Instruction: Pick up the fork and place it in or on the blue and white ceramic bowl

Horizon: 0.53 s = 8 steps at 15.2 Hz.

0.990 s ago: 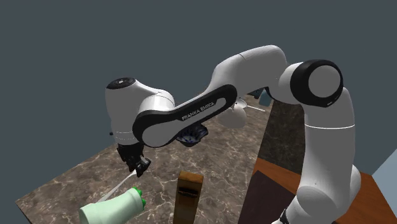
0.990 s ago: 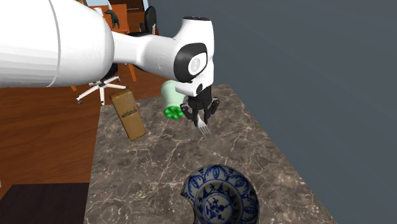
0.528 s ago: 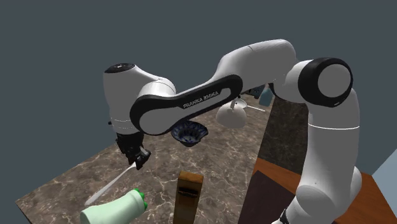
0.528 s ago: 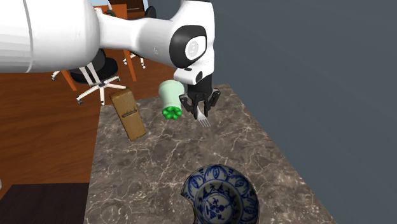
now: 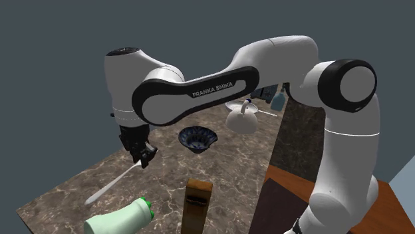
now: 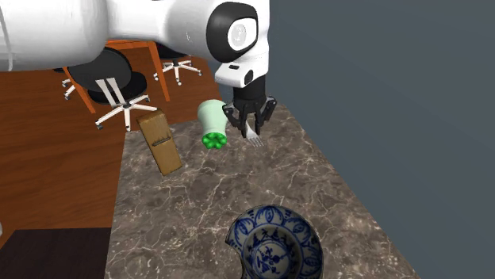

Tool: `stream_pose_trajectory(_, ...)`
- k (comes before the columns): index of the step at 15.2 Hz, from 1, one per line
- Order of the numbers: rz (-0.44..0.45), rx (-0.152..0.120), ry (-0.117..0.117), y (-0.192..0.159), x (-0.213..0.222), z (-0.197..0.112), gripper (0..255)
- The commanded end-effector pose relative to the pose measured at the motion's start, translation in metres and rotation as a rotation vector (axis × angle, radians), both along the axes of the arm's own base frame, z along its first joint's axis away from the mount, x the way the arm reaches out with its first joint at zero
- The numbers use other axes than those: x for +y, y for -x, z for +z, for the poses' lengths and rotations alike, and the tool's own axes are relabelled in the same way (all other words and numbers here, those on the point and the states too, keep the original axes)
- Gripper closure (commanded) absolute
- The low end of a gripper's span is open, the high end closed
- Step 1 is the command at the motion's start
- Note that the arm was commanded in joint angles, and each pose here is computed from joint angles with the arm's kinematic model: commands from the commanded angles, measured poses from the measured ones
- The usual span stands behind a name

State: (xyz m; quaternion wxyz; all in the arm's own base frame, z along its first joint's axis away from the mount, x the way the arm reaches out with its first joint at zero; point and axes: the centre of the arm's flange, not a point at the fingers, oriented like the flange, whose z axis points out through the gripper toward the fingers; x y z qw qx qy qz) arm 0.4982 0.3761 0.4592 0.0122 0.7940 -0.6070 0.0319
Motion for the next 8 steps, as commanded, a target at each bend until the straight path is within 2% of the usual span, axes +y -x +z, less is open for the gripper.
stream_pose_trajectory(1,0.000,0.000,0.000,0.001,0.000,0.011,255)
stream_pose_trajectory(7,0.000,0.000,0.000,0.001,0.000,0.041,255)
stream_pose_trajectory(8,0.000,0.000,0.000,-0.001,-0.013,0.041,255)
